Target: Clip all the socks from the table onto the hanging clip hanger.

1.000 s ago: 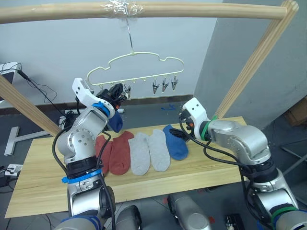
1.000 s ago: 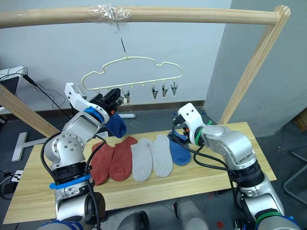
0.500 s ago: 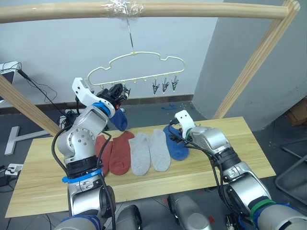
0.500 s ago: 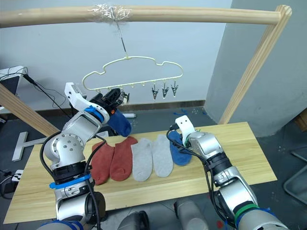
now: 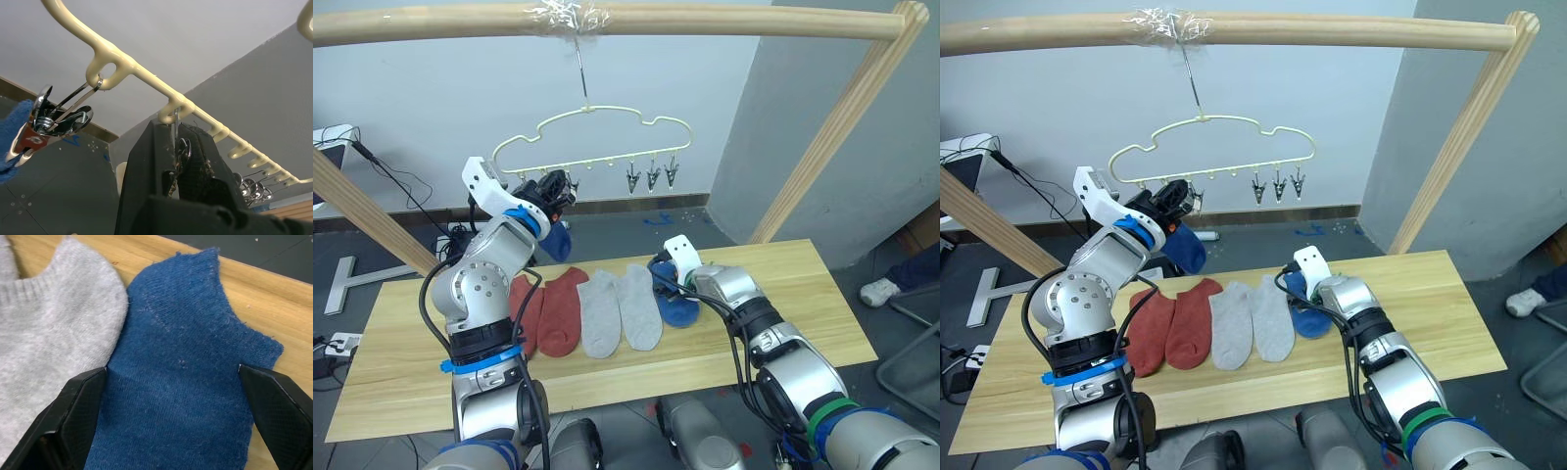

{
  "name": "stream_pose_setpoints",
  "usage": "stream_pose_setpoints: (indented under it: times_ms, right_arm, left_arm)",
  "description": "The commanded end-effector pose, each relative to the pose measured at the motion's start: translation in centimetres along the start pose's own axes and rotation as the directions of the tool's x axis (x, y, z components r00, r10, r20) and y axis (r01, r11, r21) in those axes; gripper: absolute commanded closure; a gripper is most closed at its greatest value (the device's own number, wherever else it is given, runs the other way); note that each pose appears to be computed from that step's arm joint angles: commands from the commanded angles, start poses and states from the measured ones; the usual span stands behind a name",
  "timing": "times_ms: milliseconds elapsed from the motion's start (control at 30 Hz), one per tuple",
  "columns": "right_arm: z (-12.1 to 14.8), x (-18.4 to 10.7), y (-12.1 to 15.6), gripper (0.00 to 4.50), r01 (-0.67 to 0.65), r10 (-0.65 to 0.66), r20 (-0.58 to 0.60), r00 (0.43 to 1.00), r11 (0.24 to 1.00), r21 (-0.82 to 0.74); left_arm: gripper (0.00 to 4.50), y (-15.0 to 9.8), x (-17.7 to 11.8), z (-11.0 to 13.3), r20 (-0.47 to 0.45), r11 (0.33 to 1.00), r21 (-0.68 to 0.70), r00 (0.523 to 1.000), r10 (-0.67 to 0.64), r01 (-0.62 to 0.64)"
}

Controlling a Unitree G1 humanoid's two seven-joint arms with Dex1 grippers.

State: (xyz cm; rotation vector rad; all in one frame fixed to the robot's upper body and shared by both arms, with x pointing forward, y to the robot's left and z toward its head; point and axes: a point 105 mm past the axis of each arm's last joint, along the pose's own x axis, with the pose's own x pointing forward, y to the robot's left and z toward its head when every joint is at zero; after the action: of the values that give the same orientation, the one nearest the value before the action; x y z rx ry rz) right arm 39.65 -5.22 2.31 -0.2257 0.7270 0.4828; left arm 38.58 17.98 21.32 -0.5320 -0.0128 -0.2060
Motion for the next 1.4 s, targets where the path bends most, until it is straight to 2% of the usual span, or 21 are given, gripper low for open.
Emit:
stream_pose_setpoints:
  times_ms: [33, 67, 167, 300, 500, 533, 733, 833, 933, 1067, 1167, 1267, 1400]
  right_arm:
    - [-0.2, 0.1, -0.8, 0.00, 0.020, -0.020, 0.003, 1.000, 1.000, 0.002]
    - [-0.3, 0.1, -0.9, 0.00, 0.022, -0.022, 0.003, 1.000, 1.000, 0.001]
    - [-0.9, 0.2, -1.4, 0.60, 0.046, -0.046, -0.014, 0.999, 0.999, 0.008]
    - [-1.3, 0.3, -1.5, 1.94, 0.047, -0.046, -0.027, 0.999, 0.999, 0.014]
    - [-1.5, 0.2, -1.5, 4.21, 0.046, -0.046, -0.034, 0.998, 0.999, 0.022]
    - [-1.5, 0.2, -1.5, 4.47, 0.046, -0.045, -0.034, 0.998, 0.999, 0.022]
    - [-0.9, -0.8, -1.1, 4.47, 0.019, -0.019, -0.014, 1.000, 1.000, 0.011]
    - [0.8, -2.7, -0.6, 4.47, -0.019, 0.021, 0.060, 0.998, 0.999, -0.028]
    - [3.3, -5.5, 1.4, 4.47, -0.116, 0.132, 0.173, 0.976, 0.989, -0.096]
    - [5.7, -9.1, 4.7, 4.47, -0.237, 0.289, 0.278, 0.916, 0.949, -0.207]
    - [6.2, -10.2, 6.1, 4.47, -0.275, 0.345, 0.293, 0.892, 0.927, -0.255]
    - [8.2, -11.2, 8.7, 4.47, -0.321, 0.429, 0.338, 0.838, 0.887, -0.331]
    - [9.6, -11.1, 10.2, 4.47, -0.335, 0.460, 0.358, 0.813, 0.871, -0.358]
  left_arm:
    - [4.32, -1.3, -0.4, 1.4, 0.050, 0.998, 0.033, 0.998, -0.047, 0.045]
    - [4.32, -1.3, -0.4, 1.4, 0.050, 0.998, 0.033, 0.998, -0.047, 0.046]
    - [4.32, -1.4, -0.4, 1.4, 0.050, 0.998, 0.035, 0.998, -0.049, 0.047]
    - [4.32, -1.3, -0.4, 1.5, 0.051, 0.998, 0.035, 0.998, -0.047, 0.045]
    - [4.32, -1.2, -0.5, 1.3, 0.048, 0.998, 0.035, 0.998, -0.048, 0.046]
    - [4.32, -1.2, -0.5, 1.3, 0.048, 0.998, 0.034, 0.998, -0.048, 0.046]
    - [4.32, -1.2, -0.6, 1.3, 0.043, 0.999, 0.010, 0.998, -0.053, 0.053]
    - [4.32, -1.1, -0.6, 1.4, 0.037, 0.997, -0.026, 0.997, -0.066, 0.067]
    - [4.32, -1.0, -0.7, 1.5, 0.027, 0.995, -0.062, 0.997, -0.076, 0.078]
    - [4.32, -0.8, -0.9, 1.4, 0.013, 0.988, -0.127, 0.996, -0.085, 0.086]
    - [4.32, -0.5, -1.0, 1.3, 0.004, 0.986, -0.144, 0.997, -0.081, 0.080]
    - [4.32, -0.1, -1.1, 1.3, -0.002, 0.987, -0.146, 0.997, -0.074, 0.073]
    - [4.32, -0.1, -1.3, 1.4, -0.008, 0.986, -0.149, 0.997, -0.078, 0.076]
